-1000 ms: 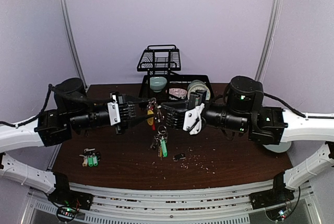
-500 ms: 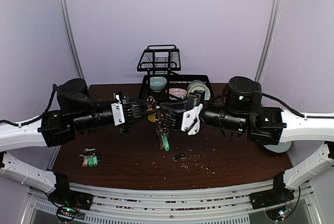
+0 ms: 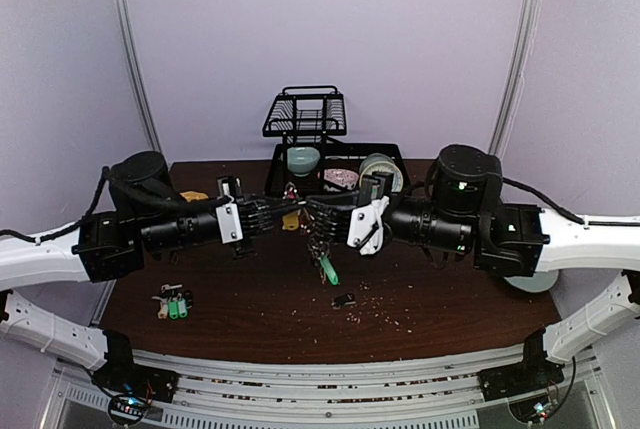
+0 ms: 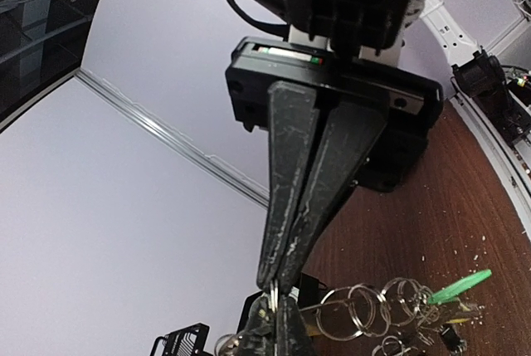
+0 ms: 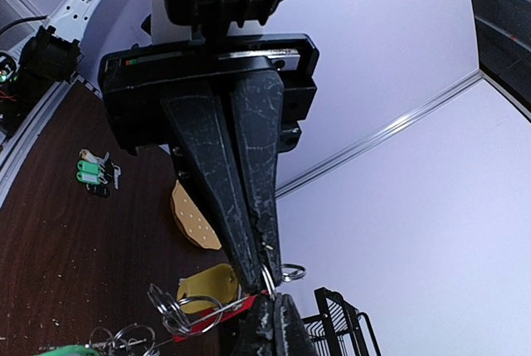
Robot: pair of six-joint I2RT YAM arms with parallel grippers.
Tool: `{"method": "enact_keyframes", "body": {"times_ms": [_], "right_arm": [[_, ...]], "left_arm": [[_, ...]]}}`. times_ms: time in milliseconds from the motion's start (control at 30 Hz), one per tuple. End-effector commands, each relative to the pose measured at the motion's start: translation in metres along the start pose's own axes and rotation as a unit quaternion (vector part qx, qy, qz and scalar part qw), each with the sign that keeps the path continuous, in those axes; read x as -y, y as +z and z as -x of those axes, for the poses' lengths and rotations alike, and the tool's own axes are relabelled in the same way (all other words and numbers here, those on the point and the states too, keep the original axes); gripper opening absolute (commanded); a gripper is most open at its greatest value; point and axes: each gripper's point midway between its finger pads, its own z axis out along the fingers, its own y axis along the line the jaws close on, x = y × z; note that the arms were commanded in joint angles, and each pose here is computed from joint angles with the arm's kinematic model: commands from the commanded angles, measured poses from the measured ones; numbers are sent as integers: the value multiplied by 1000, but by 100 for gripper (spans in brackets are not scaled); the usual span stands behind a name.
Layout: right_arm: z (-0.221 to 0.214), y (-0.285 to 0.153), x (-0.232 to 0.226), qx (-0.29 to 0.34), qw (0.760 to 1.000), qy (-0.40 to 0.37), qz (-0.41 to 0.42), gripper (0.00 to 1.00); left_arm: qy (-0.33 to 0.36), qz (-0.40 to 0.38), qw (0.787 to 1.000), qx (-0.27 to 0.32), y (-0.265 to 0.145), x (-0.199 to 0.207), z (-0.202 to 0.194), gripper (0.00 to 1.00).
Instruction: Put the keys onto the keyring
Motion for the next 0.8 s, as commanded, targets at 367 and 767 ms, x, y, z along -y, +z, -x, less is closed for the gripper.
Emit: {"method": "enact_keyframes", "body": {"times_ms": [367,767], "right_arm": [[-11,-52,15,41,941,332,54,48],[-213,-34,-97,-369,731,574,8,50]], "left_arm": [[80,-113,983,123,-30,31,49,0],[42,-129,983,123,-43,30,57,0]]}}
